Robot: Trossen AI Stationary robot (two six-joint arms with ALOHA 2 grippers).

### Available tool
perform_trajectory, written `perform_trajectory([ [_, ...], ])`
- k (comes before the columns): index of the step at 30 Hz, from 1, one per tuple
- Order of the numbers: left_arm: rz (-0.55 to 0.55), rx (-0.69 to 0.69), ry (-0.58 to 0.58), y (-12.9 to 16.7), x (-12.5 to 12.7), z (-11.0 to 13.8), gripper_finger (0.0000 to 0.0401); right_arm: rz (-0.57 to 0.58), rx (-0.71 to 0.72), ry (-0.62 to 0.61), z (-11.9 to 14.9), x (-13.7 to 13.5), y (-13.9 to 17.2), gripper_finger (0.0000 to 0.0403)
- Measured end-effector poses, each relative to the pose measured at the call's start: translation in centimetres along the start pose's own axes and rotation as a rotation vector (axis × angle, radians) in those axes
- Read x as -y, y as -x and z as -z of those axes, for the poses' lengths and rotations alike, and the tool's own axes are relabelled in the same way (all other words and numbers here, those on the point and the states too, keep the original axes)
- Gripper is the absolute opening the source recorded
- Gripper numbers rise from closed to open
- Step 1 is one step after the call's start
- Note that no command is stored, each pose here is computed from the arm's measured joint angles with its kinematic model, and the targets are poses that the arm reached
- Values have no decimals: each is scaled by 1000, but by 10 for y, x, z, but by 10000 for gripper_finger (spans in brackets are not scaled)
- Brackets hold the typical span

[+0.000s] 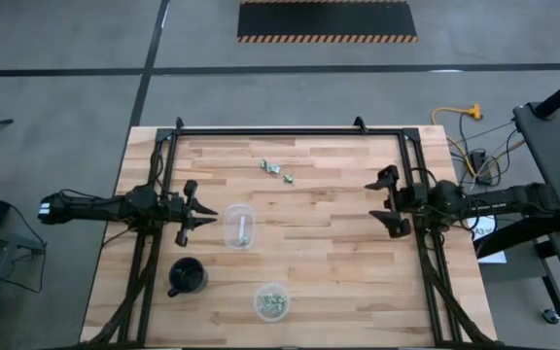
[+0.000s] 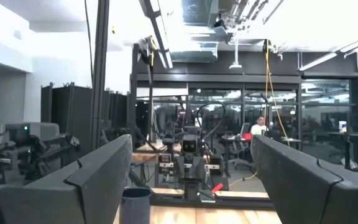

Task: Pick and place Stevia / Truvia into bins
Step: Put the truvia packet into the oval transparent container

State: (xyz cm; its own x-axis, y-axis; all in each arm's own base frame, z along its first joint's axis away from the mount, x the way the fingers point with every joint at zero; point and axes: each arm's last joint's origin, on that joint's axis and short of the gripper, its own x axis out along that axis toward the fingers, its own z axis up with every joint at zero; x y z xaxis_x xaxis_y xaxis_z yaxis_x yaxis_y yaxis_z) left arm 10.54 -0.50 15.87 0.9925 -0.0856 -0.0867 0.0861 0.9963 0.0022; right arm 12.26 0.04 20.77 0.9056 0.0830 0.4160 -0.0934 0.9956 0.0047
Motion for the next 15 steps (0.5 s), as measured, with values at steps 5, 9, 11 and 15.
perform_trajectory([
  [5, 0, 0, 0, 0, 0, 0, 57, 1, -16, 4, -2, -1, 6, 322],
  [9, 0, 0, 0, 0, 0, 0, 57, 1, -12, 5, -6, -1, 11, 319],
  [11, 0, 0, 0, 0, 0, 0, 57, 2, -25, 4, -6, -2, 14, 316],
  [15, 0, 0, 0, 0, 0, 0, 57, 40, -62, -9, -4, -1, 20, 313],
])
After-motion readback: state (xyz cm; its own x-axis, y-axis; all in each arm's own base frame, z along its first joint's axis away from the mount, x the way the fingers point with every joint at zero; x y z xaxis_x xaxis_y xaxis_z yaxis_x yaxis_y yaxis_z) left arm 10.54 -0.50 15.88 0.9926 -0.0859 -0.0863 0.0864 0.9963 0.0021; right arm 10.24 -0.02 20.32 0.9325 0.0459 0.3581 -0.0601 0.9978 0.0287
